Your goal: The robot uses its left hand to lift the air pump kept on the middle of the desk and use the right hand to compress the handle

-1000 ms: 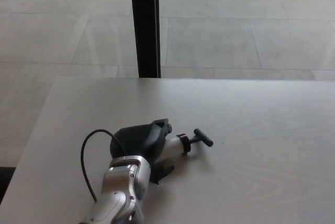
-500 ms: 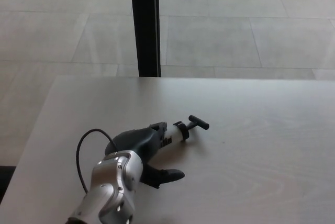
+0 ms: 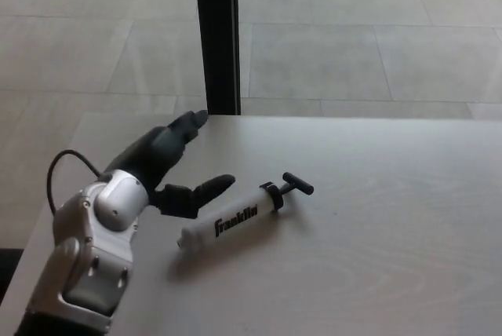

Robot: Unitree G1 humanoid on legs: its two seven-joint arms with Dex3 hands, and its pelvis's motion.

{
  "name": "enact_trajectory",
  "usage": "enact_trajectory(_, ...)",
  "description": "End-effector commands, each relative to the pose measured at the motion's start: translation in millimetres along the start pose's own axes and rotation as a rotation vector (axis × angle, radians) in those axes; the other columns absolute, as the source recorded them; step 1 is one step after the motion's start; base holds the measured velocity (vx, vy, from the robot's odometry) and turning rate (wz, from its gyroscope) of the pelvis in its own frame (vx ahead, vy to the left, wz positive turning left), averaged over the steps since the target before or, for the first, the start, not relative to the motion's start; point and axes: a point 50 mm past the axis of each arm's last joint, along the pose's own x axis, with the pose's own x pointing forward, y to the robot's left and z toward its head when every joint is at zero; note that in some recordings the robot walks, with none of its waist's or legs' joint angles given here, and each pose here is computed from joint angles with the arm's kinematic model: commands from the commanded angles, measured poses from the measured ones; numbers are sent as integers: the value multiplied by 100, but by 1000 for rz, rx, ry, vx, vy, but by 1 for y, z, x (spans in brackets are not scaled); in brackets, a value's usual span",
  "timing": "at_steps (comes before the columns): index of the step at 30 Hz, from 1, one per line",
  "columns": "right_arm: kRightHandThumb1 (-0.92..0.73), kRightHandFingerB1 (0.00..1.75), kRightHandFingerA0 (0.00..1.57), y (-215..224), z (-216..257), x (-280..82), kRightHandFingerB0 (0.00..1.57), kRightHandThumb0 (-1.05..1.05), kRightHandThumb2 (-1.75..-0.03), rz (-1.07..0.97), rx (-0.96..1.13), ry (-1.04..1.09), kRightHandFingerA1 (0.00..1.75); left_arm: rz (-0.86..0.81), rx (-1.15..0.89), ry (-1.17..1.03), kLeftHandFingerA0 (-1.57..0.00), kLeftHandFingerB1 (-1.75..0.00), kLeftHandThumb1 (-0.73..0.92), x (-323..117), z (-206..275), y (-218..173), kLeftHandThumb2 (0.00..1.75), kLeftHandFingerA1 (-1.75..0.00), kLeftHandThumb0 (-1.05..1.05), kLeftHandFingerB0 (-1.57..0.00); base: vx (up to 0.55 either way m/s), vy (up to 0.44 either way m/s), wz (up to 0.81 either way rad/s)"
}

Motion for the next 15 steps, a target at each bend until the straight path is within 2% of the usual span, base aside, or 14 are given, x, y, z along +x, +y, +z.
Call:
enact_trajectory(1,-90,46,28,-81,-8,-15,46,-73,-67,-148,-116,82,73,352,-605,-255,0,-5,66,-96,-91,130,102,-8,-99,-11,0,0,0)
enact_trajectory(2,-90,46,28,-84,-9,-16,46,-73,-67,-152,-120,81,73,371,-610,-245,0,-5,66,-101,-98,133,102,-8,-99,-11,0,0,0)
enact_trajectory(3,-90,47,30,-91,-9,-16,48,-73,-67,-178,-128,89,75,446,-695,-212,-1,-28,59,-112,-114,138,98,-15,-89,-5,0,0,0)
enact_trajectory(4,-90,47,33,-102,-10,-19,50,-73,-67,-212,-136,92,78,501,-771,-190,-2,-26,58,-127,-137,143,97,-22,-84,-6,0,0,0)
enact_trajectory(5,-91,46,34,-113,-10,-22,48,-71,-67,-238,-159,92,71,557,-831,-169,0,-23,58,-143,-157,148,75,-20,-79,-8,0,0,0)
enact_trajectory(6,-91,46,34,-120,-9,-24,48,-71,-67,-253,-184,90,71,601,-871,-152,0,-23,58,-154,-171,150,75,-20,-79,-8,0,0,0)
enact_trajectory(7,-90,46,36,-126,-9,-27,48,-74,-67,-271,-203,93,72,629,-886,-123,-2,-27,57,-162,-179,148,96,-18,-83,-5,0,0,0)
enact_trajectory(9,-90,45,33,-147,-11,-35,45,-72,-67,-323,-206,116,66,767,-945,-23,-2,-25,56,-190,-208,143,96,-18,-86,-5,0,0,0)
enact_trajectory(10,-89,45,35,-154,-13,-37,48,-73,-67,-353,-205,123,66,835,-977,19,-6,-32,52,-201,-217,141,94,-29,-81,-10,0,0,0)
enact_trajectory(11,-88,46,35,-160,-15,-38,47,-75,-66,-379,-204,130,71,875,-1001,45,-3,-25,67,-209,-225,139,61,-33,-79,-13,0,0,0)
enact_trajectory(12,-90,43,33,-169,-18,-40,46,-73,-66,-409,-199,140,69,902,-1016,77,-2,-25,53,-221,-236,134,96,-24,-78,-1,0,0,0)
enact_trajectory(13,-89,43,29,-175,-20,-44,43,-78,-68,-428,-198,148,70,915,-1008,120,-3,-15,56,-233,-246,129,96,-18,-87,-11,0,0,0)
enact_trajectory(14,-89,43,29,-177,-21,-46,43,-78,-68,-436,-200,152,70,926,-1005,140,-3,-15,56,-240,-251,127,96,-18,-87,-11,0,0,0)
enact_trajectory(15,-90,46,29,-183,-22,-51,44,-76,-67,-456,-196,161,78,976,-1024,170,-2,-27,52,-250,-260,121,95,-28,-76,-3,0,0,0)
